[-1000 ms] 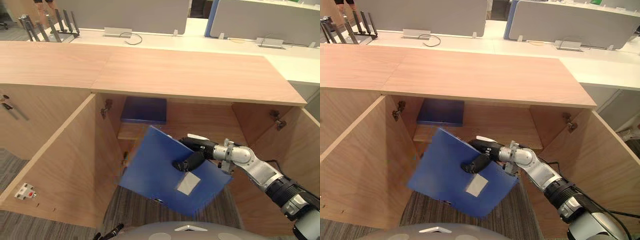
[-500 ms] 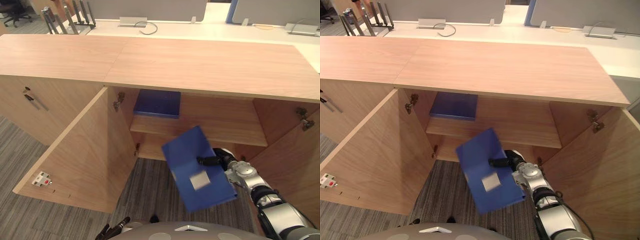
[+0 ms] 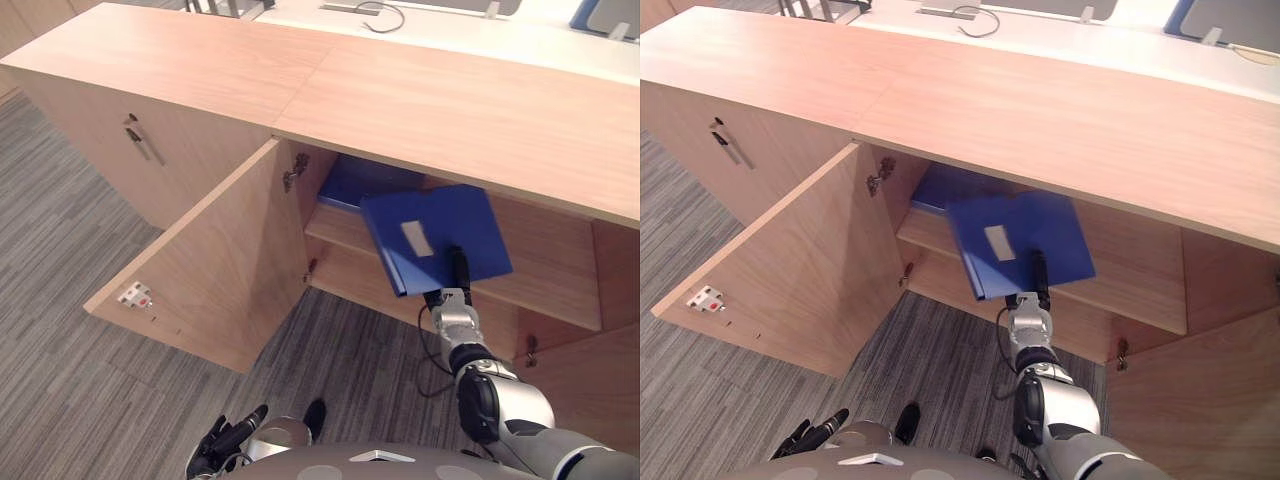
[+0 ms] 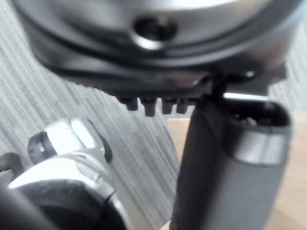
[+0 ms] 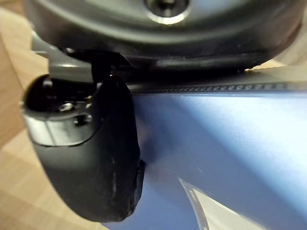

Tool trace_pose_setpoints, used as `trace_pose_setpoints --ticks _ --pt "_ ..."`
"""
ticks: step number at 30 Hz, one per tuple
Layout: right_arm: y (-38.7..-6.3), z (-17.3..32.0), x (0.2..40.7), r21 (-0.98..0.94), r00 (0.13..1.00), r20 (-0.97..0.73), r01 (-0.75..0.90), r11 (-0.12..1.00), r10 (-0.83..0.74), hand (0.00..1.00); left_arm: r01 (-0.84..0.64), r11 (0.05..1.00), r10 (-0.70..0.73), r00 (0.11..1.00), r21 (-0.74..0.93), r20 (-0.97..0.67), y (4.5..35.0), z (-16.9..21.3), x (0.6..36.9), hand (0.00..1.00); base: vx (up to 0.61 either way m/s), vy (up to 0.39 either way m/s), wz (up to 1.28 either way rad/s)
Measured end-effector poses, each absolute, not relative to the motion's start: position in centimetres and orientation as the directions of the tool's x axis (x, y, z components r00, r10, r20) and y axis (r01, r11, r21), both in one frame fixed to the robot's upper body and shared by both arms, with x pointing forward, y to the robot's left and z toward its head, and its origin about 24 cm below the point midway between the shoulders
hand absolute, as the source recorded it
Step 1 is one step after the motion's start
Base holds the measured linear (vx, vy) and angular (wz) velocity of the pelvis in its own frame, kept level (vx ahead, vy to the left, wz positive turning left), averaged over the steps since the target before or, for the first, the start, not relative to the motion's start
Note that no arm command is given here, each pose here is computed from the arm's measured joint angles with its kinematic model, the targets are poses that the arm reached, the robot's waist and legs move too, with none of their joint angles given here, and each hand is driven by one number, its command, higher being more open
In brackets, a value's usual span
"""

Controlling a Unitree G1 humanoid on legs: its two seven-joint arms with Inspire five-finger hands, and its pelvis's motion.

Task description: Walk over to the cabinet, pick up the folder, carry it to the office cabinet, place the folder inside the office cabinet, then close the office cabinet door

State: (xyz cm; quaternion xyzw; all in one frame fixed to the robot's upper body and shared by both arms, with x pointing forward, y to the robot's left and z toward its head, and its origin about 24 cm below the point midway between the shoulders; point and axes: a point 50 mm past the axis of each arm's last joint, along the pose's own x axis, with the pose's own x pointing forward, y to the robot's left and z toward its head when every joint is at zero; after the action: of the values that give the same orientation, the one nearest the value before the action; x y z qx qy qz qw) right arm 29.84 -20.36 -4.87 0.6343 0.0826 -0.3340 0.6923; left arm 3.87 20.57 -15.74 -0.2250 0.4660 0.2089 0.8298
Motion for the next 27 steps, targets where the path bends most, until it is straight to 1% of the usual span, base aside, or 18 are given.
trace_pose_setpoints --ticks 1,2,5,11,17,27 --pt "-20.2 -4.6 29.9 0.835 0.757 -0.534 0.542 -0.095 -0.375 0.0 -0.555 0.812 0.14 0.488 -0.182 -0.862 20.5 -15.6 4.1 1.0 0.0 -0.001 0.15" --pt "-19.9 -4.5 30.0 0.841 0.754 -0.533 0.523 -0.14 -0.385 0.0 -0.556 0.811 0.144 0.494 -0.184 -0.857 20.5 -15.6 4.4 1.0 0.0 -0.001 0.12" --pt "-20.0 -4.3 29.9 0.836 0.726 -0.547 0.5 -0.226 -0.416 0.0 -0.55 0.812 0.149 0.515 -0.193 -0.844 20.3 -15.4 5.3 1.0 0.01 0.005 0.14" --pt "-20.9 -3.6 29.9 0.838 0.69 -0.545 0.43 -0.335 -0.477 0.0 -0.561 0.801 0.155 0.533 -0.21 -0.832 20.2 -15.2 6.5 1.0 0.02 -0.003 0.05" --pt "-21.9 -2.8 29.9 0.852 0.668 -0.52 0.361 -0.379 -0.532 0.0 -0.559 0.804 0.159 0.533 -0.204 -0.831 20.1 -15.2 6.7 1.0 0.01 0.004 0.02" --pt "-22.5 -1.9 29.7 0.878 0.669 -0.473 0.306 -0.368 -0.573 0.0 -0.588 0.784 0.168 0.507 -0.197 -0.845 19.6 -15.5 5.9 1.0 0.04 0.058 -0.27"
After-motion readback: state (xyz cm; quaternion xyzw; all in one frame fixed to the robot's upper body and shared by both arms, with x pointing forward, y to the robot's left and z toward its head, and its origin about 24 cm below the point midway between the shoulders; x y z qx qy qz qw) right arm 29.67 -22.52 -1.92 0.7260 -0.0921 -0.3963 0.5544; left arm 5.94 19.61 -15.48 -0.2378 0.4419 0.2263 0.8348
